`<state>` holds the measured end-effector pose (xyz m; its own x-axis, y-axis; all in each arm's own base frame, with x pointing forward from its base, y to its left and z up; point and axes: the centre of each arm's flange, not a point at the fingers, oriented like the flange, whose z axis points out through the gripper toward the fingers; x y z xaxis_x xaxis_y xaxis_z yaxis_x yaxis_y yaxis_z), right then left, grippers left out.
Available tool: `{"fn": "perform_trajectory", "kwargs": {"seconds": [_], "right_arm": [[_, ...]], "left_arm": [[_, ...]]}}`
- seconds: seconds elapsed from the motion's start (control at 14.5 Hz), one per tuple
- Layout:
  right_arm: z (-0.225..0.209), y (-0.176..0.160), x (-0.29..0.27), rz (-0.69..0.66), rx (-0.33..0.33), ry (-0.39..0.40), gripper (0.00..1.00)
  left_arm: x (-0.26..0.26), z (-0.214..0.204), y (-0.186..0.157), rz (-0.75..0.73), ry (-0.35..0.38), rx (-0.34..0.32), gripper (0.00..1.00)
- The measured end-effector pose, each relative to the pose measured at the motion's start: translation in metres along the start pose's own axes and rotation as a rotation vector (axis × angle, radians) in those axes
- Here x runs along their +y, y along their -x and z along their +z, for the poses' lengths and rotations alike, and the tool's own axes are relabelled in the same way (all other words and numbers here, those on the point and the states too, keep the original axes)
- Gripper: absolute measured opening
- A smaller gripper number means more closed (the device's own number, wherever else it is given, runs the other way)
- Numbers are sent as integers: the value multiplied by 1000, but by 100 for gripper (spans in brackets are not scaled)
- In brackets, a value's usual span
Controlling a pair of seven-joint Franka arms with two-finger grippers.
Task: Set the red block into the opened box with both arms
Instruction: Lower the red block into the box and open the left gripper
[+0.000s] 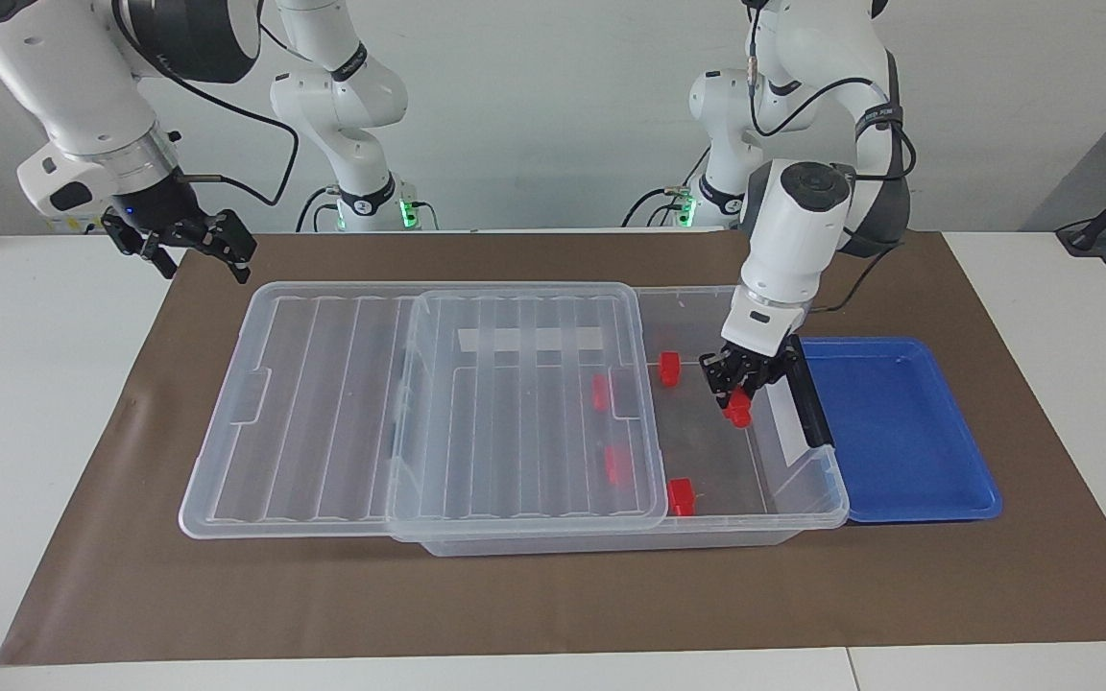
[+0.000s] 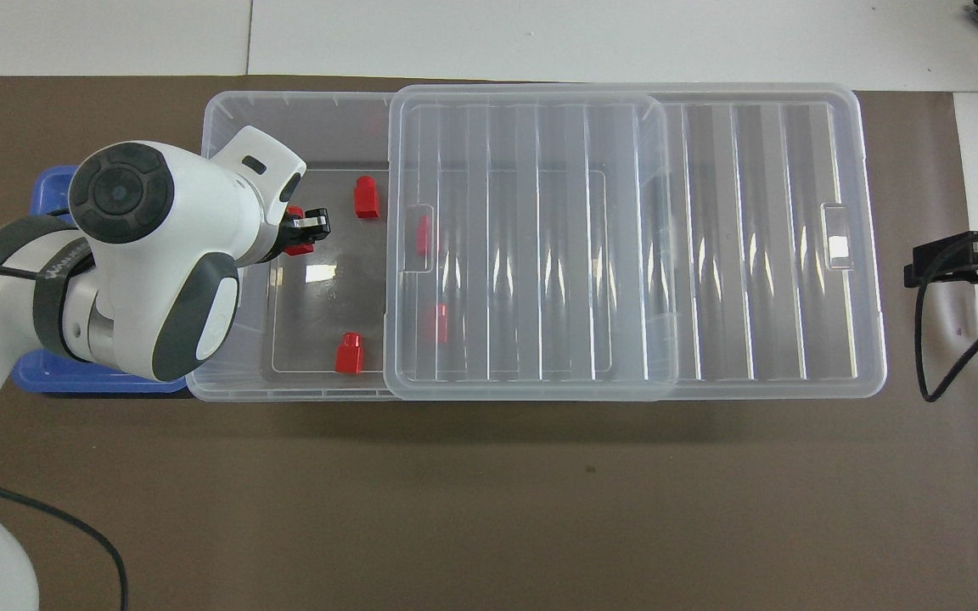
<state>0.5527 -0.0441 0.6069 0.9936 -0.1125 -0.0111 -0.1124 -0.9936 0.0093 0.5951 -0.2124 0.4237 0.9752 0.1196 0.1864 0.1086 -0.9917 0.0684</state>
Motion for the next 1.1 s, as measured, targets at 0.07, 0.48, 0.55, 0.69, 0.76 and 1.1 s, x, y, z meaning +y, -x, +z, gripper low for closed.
{"fn": "perform_trajectory", "kwargs": {"seconds": [0.07,0.48,0.55,0.69,0.76,1.1], "right_arm": [[0,0,1,1,0,0,100],[1,0,2,4,-2,0,100],[1,0,2,4,-2,0,100],[1,0,2,4,-2,0,100],[1,0,2,4,-2,0,100],[1,0,2,4,-3,0,100]], "left_arm": [[3,13,4,0,4,0,34],[14,72,14,29,-46,5,34],[14,77,14,28,-46,9,34],[12,86,13,25,-38,18,34],[11,89,13,24,-32,26,34],[9,108,16,23,-14,40,34]]}}
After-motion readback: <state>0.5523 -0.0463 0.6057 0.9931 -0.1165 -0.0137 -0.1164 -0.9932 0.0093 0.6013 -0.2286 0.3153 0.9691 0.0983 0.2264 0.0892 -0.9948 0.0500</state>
